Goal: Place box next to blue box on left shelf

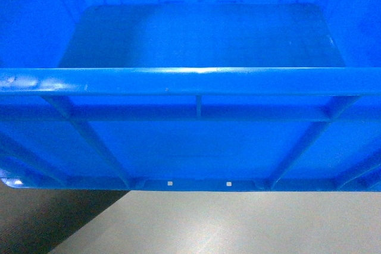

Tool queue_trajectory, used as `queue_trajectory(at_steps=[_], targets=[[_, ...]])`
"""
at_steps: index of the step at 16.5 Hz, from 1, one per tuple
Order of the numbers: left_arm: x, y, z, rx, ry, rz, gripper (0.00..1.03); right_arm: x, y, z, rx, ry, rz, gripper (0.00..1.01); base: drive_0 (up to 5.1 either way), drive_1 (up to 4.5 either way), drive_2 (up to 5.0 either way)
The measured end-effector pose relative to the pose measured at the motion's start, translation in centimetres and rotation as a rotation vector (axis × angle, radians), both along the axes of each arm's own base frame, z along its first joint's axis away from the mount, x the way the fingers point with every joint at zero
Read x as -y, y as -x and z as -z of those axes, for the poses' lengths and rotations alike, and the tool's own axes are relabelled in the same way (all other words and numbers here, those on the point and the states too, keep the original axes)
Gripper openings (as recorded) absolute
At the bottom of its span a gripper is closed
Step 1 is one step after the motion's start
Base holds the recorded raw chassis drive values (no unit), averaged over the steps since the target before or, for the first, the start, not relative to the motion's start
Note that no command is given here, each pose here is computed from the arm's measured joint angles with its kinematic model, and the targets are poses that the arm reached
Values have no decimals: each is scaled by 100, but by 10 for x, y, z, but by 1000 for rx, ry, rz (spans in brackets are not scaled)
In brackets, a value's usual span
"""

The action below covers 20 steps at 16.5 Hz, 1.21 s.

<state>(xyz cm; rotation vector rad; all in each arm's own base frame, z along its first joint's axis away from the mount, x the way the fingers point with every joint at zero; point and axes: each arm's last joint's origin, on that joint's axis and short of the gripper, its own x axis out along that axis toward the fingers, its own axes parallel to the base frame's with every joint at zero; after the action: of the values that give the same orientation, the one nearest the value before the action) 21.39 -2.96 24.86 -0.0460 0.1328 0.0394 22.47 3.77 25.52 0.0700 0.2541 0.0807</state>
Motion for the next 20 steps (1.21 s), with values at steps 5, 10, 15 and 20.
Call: queue_trajectory(at_steps=[5, 10, 15, 20], targets=[[1, 0, 0, 1, 6, 21, 11, 0, 0, 0, 0, 4, 4, 8, -145, -145, -145], [1, 0, 0, 0, 7, 24, 10, 0, 0, 0, 0, 5, 7, 8, -132, -132, -132], [1, 0, 0, 0, 8, 24, 10, 0, 0, 0, 1, 5, 7, 8, -141, -141, -141], [1, 0, 0, 0, 8, 25, 10, 0, 0, 0, 1, 6, 7, 8, -150, -150, -150]])
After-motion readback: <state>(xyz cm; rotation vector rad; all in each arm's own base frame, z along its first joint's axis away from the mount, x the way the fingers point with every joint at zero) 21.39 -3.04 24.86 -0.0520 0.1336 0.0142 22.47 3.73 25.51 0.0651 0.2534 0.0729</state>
